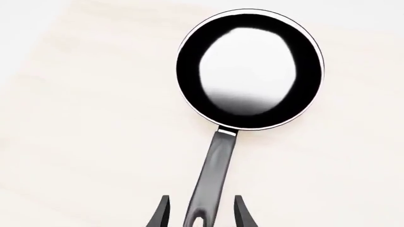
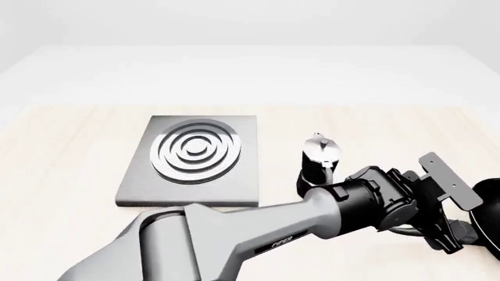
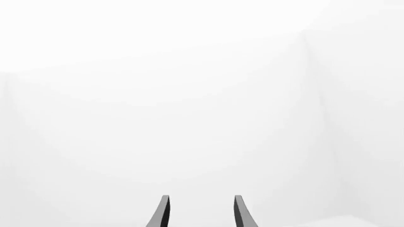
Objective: Put the frying pan on the stove.
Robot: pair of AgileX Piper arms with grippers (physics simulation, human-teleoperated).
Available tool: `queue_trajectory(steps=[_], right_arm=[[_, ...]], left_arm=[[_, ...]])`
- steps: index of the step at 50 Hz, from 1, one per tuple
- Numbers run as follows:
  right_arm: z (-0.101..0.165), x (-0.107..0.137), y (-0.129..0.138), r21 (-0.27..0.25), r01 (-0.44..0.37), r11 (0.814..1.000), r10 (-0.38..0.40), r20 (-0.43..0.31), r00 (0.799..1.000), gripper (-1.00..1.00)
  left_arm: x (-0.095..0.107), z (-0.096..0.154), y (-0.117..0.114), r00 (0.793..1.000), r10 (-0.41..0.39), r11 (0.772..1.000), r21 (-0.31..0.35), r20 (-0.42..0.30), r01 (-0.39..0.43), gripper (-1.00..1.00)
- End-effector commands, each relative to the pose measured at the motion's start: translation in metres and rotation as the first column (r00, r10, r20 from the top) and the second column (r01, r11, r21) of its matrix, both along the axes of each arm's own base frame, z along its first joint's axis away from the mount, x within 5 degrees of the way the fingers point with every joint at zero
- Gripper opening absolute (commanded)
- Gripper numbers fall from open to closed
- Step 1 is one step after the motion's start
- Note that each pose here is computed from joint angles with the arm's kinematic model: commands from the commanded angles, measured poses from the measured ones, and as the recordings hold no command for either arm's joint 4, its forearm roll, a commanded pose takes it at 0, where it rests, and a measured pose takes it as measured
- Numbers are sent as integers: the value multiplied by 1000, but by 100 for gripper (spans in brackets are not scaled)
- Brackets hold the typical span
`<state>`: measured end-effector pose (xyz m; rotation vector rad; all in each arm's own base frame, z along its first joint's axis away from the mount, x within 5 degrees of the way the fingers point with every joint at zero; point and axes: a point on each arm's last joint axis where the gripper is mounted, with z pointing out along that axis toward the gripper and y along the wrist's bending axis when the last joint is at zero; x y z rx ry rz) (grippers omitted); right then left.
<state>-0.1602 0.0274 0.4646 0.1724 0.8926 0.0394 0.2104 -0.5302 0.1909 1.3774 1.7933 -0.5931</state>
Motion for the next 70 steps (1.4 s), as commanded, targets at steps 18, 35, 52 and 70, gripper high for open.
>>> queue_trajectory(steps=[18,35,52,70], right_arm=[[0,0,0,-2,0,1000,0,-3,1000,100],[0,0,-1,0,-3,1000,3,-2,1000,100],[0,-1,0,3,-6,1000,6,4,1000,100],[1,-2,0,7,-9,1000,9,10,1000,100]], left_arm=[[-9,-23,-1,999,-2,999,41,-33,4,100],[6,-27,-4,999,23,998,68,-45,-20,100],[9,-34,-9,998,28,995,99,-60,-22,100],[-1,-42,-10,996,24,991,136,-85,-12,100]])
